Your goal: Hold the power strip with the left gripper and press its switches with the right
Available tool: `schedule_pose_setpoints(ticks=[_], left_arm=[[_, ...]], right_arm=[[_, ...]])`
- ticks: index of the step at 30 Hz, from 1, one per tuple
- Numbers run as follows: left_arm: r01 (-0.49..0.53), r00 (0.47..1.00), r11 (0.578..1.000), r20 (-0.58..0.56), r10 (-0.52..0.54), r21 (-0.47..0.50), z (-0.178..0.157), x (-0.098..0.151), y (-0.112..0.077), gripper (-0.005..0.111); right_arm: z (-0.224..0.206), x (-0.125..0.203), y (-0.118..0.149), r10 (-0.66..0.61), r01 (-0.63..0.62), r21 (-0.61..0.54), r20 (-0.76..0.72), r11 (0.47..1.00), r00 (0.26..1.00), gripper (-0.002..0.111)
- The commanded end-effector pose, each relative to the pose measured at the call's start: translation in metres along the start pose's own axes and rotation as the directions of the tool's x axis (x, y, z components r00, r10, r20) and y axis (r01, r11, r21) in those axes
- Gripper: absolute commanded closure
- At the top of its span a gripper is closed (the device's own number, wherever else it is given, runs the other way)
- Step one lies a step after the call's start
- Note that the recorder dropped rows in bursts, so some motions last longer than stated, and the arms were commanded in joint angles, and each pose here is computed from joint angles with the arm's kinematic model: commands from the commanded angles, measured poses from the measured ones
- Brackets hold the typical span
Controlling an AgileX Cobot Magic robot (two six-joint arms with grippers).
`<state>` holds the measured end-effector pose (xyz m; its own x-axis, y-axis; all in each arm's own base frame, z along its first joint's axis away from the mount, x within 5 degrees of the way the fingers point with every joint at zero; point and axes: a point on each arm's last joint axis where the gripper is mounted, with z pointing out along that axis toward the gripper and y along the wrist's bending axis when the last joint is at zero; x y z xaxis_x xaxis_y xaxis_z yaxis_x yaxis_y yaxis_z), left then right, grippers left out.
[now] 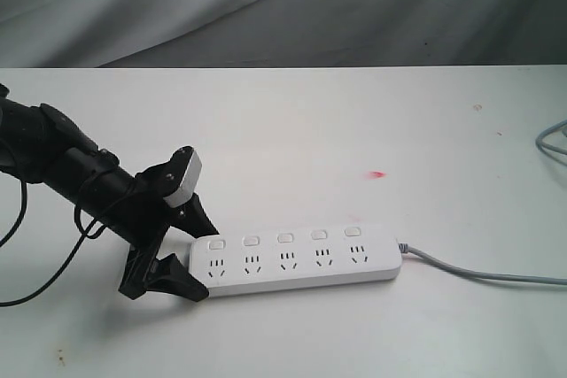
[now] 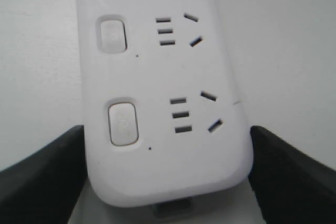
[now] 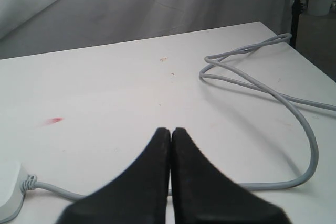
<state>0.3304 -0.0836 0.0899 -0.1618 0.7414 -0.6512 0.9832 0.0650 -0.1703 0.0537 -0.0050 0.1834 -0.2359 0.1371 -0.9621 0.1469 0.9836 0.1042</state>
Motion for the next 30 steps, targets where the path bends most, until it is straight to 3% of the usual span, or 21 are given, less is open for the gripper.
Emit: schedule_pose_setpoints(ticks=[1, 14, 16, 18, 20, 21, 24, 28, 30], left_arm=[[-0.008, 1.0, 1.0, -0.009, 0.008, -0.005, 0.0, 0.0, 0.001, 0.107], [0.005, 1.0, 1.0, 0.005, -0.005, -0.017, 0.0, -0.001, 0.002, 0.104], [0.005, 1.0, 1.0, 0.013, -0.005, -0.002, 0.0, -0.002, 0.001, 0.094], [0.004, 1.0, 1.0, 0.026, -0.004, 0.015, 0.0, -0.003, -0.001, 0.076], [0.015, 0.999, 1.0, 0.044, -0.016, 0.019, 0.0, -0.005, -0.001, 0.051], [0.05, 0.997, 0.999, 0.059, -0.051, 0.017, 0.0, -0.006, -0.001, 0.033], [0.166, 0.981, 0.986, 0.098, -0.165, 0.002, -0.003, -0.012, 0.001, 0.002], [0.207, 0.974, 0.977, 0.107, -0.201, -0.046, -0.021, -0.027, -0.002, 0.003], [0.18, 0.978, 0.977, 0.124, -0.166, -0.114, -0.048, -0.05, -0.01, 0.003]], right_arm=[[0.0, 0.0, 0.0, 0.01, -0.01, 0.005, 0.009, 1.0, 1.0, 0.108], [0.0, 0.0, 0.0, 0.01, -0.01, 0.005, 0.009, 1.0, 1.0, 0.108], [0.0, 0.0, 0.0, 0.01, -0.01, 0.005, 0.009, 1.0, 1.0, 0.108], [0.0, 0.0, 0.0, 0.01, -0.01, 0.005, 0.009, 1.0, 1.0, 0.108], [0.0, 0.0, 0.0, 0.01, -0.01, 0.005, 0.009, 1.0, 1.0, 0.108], [0.0, 0.0, 0.0, 0.01, -0.01, 0.005, 0.009, 1.0, 1.0, 0.108], [0.0, 0.0, 0.0, 0.01, -0.01, 0.005, 0.009, 1.0, 1.0, 0.108], [0.0, 0.0, 0.0, 0.01, -0.01, 0.005, 0.009, 1.0, 1.0, 0.108], [0.0, 0.0, 0.0, 0.01, -0.01, 0.005, 0.009, 1.0, 1.0, 0.108]])
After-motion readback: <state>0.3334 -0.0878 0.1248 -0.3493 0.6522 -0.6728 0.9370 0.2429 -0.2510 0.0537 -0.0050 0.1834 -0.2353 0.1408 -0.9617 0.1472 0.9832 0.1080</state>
